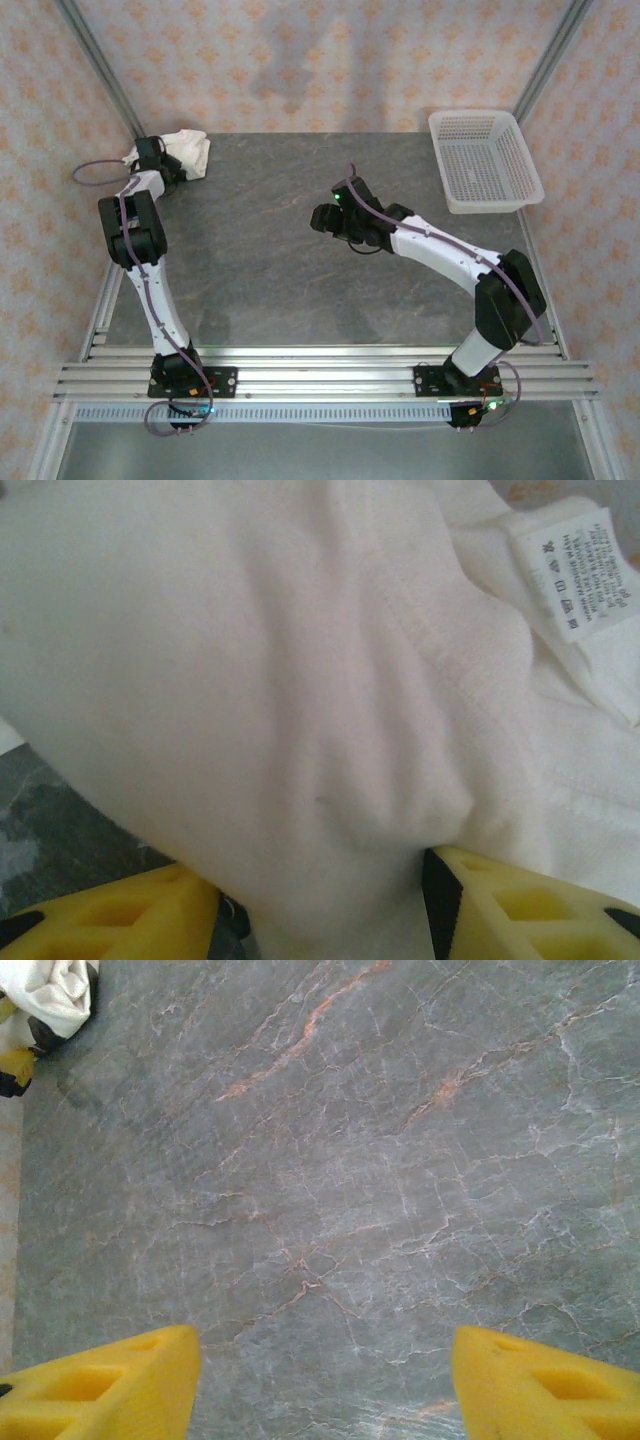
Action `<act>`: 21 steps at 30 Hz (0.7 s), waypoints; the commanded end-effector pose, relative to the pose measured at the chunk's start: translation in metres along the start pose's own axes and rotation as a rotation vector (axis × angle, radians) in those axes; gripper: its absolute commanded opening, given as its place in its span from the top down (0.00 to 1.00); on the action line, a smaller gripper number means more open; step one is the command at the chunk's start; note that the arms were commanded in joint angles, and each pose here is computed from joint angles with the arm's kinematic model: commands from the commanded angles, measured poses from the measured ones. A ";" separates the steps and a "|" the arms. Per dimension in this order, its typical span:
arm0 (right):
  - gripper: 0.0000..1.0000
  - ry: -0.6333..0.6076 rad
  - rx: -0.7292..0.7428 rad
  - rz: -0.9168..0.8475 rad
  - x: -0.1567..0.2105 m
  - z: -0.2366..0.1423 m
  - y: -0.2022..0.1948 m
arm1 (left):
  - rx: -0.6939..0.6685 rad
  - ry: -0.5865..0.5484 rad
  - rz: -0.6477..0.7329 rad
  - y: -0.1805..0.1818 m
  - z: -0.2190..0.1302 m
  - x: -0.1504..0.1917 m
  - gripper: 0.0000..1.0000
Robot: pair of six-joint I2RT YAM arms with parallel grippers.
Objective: Fold the inside-out t-shirt
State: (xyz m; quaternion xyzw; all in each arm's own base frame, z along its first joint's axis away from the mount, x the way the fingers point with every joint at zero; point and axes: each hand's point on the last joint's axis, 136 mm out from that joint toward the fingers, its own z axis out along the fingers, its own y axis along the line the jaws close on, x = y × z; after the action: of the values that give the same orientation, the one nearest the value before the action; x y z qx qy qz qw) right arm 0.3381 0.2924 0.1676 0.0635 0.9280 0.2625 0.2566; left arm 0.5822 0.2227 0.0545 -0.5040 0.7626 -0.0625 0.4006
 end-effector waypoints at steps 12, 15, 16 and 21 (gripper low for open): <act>0.13 -0.624 0.415 -0.030 -0.080 -0.173 -0.132 | 0.429 -0.012 0.212 -0.077 -0.233 0.033 0.16; 0.05 -0.811 0.580 -0.090 -0.079 -0.210 -0.176 | 0.422 -0.057 0.394 -0.069 -0.283 0.067 0.15; 0.03 -0.860 0.637 -0.114 -0.076 -0.214 -0.190 | 0.431 -0.079 0.435 -0.065 -0.295 0.075 0.15; 0.00 -0.874 0.898 -0.152 -0.051 -0.196 -0.284 | 0.381 -0.220 0.377 -0.008 -0.306 0.090 0.08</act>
State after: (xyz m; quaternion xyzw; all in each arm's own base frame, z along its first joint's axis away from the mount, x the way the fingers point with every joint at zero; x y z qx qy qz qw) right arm 0.2901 -0.0139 0.2030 0.1982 0.7822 -0.1159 0.5792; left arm 0.3838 0.0188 0.2679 -0.2291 0.7567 -0.1602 0.5910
